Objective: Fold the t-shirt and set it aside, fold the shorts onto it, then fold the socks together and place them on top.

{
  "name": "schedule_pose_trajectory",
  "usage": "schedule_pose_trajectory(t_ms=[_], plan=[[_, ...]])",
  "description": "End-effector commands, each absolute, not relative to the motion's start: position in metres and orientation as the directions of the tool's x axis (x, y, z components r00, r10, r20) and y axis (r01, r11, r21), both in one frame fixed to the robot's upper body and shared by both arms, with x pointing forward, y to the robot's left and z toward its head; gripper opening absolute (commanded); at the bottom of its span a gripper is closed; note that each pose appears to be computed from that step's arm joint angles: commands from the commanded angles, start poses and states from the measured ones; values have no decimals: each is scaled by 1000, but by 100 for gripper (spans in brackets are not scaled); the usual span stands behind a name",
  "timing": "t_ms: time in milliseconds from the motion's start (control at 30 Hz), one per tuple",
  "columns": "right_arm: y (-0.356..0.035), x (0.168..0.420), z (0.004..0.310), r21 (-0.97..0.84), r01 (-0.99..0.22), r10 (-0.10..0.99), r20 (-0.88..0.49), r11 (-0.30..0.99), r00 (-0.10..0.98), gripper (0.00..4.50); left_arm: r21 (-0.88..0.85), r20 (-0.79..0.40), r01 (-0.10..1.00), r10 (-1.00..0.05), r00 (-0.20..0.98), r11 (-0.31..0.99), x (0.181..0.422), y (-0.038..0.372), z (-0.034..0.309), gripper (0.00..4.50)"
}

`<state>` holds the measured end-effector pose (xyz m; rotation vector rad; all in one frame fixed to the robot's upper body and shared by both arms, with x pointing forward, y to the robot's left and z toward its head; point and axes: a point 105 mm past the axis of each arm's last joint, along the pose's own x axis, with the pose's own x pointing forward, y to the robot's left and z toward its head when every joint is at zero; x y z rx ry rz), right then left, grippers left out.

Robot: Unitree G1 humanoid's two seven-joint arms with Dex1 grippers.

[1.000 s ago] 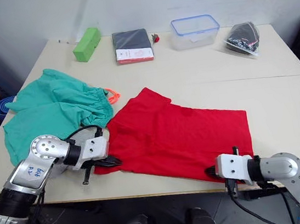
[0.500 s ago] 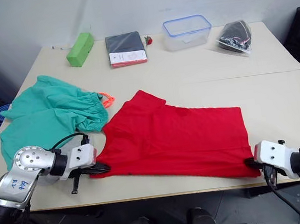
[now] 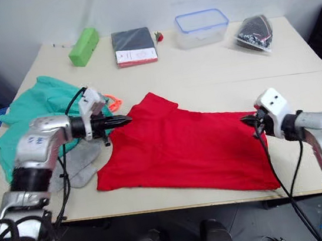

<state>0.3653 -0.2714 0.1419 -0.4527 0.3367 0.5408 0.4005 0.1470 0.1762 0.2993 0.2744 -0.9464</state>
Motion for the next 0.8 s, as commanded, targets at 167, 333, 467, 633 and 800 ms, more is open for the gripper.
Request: schedule_pose_trajectory(t_ms=[167,333,467,633,800], plan=[[-279,377,139,-337,-559,395,-446,757,803,164,176,-397,787,-688,607,592,421,156,170,223],[-284,377,142,-344,-536,375,-434,771,819,337,173,-409,787,-683,605,593,424,157,162,386],[-293,370,146,-332,-501,347,-426,799,835,449,178,-407,767,-664,628,617,430,161,162,450],[-306,359,158,-202,-401,313,-361,894,879,449,134,-366,743,-664,652,656,435,165,169,450],[-298,358,156,-93,-348,302,-323,933,897,449,93,-341,739,-675,654,668,437,161,169,450]])
